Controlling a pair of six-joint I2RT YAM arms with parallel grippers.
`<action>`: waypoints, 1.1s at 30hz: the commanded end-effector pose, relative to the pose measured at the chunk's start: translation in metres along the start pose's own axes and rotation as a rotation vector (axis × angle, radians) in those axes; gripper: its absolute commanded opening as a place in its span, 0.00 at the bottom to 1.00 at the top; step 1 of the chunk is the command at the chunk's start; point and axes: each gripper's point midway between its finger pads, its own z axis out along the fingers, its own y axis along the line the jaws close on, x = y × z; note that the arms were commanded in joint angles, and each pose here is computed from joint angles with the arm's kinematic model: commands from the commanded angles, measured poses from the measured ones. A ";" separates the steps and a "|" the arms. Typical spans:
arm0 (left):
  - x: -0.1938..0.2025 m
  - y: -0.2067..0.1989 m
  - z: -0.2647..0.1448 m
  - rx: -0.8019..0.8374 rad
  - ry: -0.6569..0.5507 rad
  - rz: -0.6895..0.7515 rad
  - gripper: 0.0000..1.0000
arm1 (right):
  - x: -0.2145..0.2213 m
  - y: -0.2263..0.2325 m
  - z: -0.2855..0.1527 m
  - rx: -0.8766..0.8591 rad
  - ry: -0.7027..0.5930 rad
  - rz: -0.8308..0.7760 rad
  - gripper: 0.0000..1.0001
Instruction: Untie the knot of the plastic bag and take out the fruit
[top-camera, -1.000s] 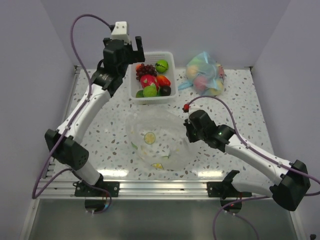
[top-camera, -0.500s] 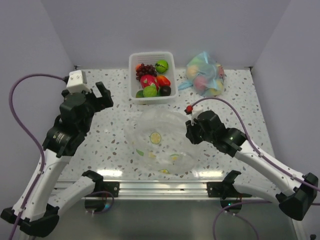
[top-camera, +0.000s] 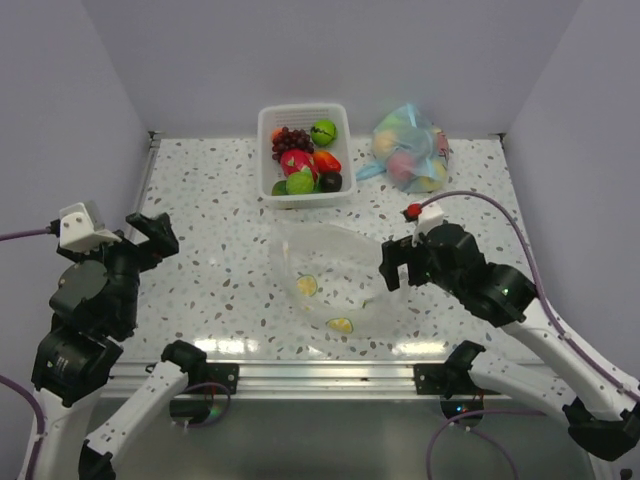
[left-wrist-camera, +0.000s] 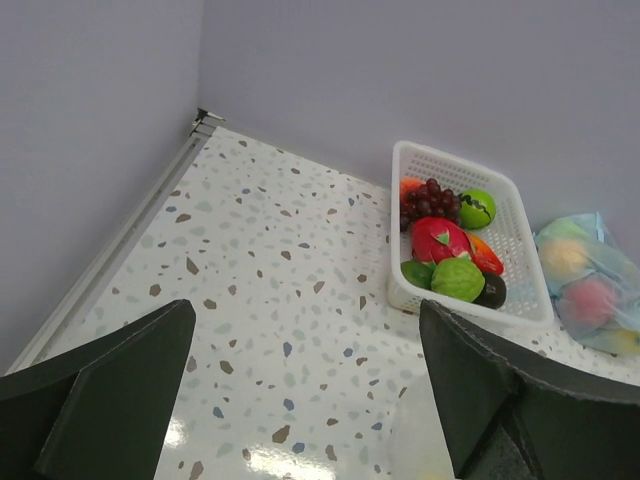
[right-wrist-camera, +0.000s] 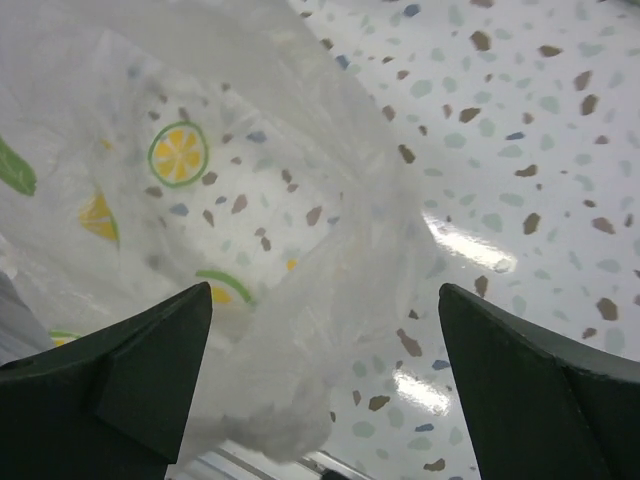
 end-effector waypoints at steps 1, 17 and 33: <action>-0.021 0.012 -0.012 -0.031 -0.051 0.000 1.00 | -0.047 -0.038 -0.040 0.216 -0.159 0.088 0.99; -0.049 0.030 -0.034 -0.033 -0.190 0.018 1.00 | -0.070 -0.120 -0.161 0.515 -0.639 0.232 0.99; -0.019 0.036 -0.021 -0.067 -0.176 0.006 1.00 | -0.036 -0.134 -0.162 0.533 -0.691 0.276 0.99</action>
